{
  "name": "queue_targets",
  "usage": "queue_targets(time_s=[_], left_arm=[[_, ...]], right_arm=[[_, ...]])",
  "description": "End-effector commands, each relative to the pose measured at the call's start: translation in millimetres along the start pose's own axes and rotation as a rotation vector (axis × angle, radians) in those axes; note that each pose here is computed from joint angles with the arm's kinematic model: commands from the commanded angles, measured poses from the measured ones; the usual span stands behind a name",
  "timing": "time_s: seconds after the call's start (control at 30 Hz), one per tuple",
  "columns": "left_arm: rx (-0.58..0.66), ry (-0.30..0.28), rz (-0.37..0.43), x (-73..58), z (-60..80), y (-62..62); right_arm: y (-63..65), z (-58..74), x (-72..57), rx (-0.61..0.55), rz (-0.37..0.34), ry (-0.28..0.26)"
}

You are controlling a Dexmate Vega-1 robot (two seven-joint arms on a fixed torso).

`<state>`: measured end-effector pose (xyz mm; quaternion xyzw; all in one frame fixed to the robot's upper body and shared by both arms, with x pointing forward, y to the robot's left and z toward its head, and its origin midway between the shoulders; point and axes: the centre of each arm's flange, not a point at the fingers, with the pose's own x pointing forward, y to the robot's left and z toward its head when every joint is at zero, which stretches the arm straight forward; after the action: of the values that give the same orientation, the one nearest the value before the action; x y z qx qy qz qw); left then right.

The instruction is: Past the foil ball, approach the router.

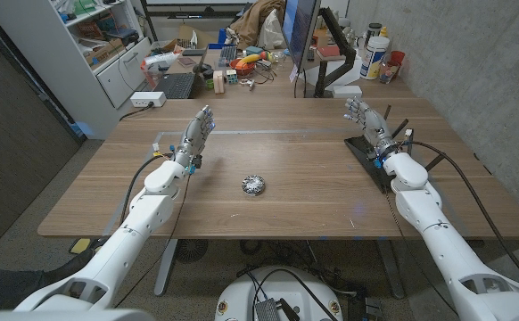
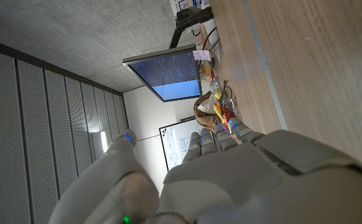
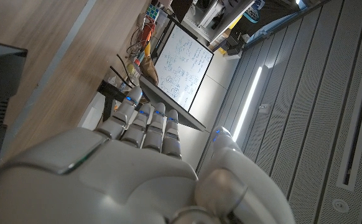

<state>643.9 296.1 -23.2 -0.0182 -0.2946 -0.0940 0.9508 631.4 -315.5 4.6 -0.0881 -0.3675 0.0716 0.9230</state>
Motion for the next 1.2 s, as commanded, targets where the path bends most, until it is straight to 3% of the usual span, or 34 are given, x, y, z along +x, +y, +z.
queue_targets(time_s=[0.03,0.77,1.2], left_arm=[[0.002,-0.006,0.001,-3.5,1.2,-0.7],[0.033,-0.012,-0.008,-2.6,6.3,-3.0],[0.021,-0.012,-0.011,0.4,5.1,-2.4]], right_arm=[[-10.8,10.1,-0.8,-0.037,-0.013,-0.022],[-29.3,29.9,-8.6,-0.19,-0.019,-0.03],[-38.3,38.2,-13.2,-0.378,0.009,-0.006]])
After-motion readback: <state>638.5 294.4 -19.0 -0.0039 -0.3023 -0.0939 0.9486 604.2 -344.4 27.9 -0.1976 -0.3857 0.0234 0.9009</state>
